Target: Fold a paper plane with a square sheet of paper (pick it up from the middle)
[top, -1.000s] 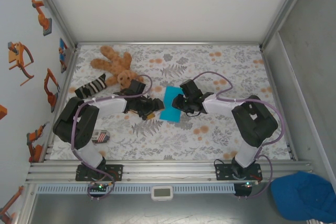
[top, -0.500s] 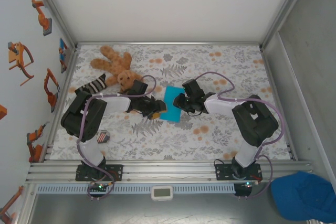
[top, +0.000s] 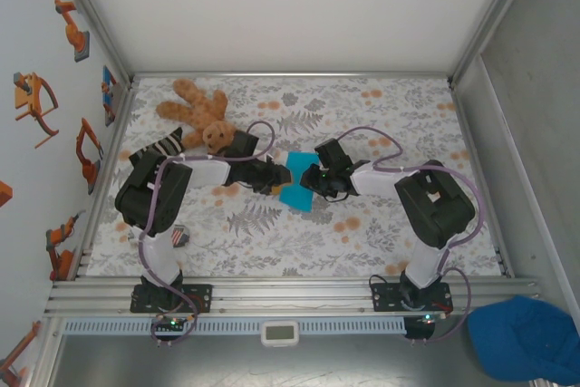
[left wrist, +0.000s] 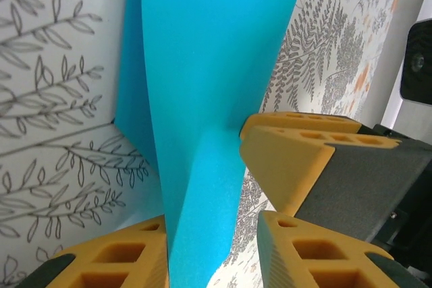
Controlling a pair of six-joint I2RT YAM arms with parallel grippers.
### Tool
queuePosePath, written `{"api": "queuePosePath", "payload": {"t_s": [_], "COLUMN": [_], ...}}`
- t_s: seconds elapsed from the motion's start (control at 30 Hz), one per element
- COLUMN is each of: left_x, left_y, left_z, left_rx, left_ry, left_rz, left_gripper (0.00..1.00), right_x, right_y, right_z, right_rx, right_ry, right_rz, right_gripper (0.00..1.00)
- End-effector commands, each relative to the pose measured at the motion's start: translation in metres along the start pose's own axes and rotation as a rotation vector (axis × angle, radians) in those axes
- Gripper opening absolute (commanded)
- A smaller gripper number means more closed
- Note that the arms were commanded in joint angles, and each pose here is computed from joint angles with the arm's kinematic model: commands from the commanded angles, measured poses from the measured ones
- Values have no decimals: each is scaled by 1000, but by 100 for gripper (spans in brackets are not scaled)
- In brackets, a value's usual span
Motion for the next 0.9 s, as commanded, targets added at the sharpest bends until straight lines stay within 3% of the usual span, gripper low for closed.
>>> {"api": "queuePosePath", "payload": {"t_s": [0.0,0.23,0.6,0.67,0.87], "left_x": [-5,-20,-21,-22,-29], "left_y": [-3,-2,-1,-2,-1], "left_z": [-2,1,6,0,-25], "left_rx": [3,19,-17,-24,-48], "left_ry": [29,42,75,49,-83], "left_rz": [48,41,-17,-32,-140], "left_gripper": [34,28,5,0,0], "right_x": [10,11,-2,-14,-33], "right_y": [-13,-20,-9,-2,6], "right_z": [8,9,-11,-27,-69], "right_rx": [51,62,36,49,116], "right_ry": [66,90,34,-19,-172], "right_rz": [-13,-41,-54,-94,-275], "right_gripper": [27,26,27,30,47]}}
Point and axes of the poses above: each hand's point on the last joint's axis, 136 mm out from that joint toward the fingers, its own z axis out along the fingers, its own y axis along the line the jaws close on, x = y × z, the point moved 5 cm from there along -z, back along the fingers, and after that the axes turned 15 degrees about -z, right-handed, at the moved point
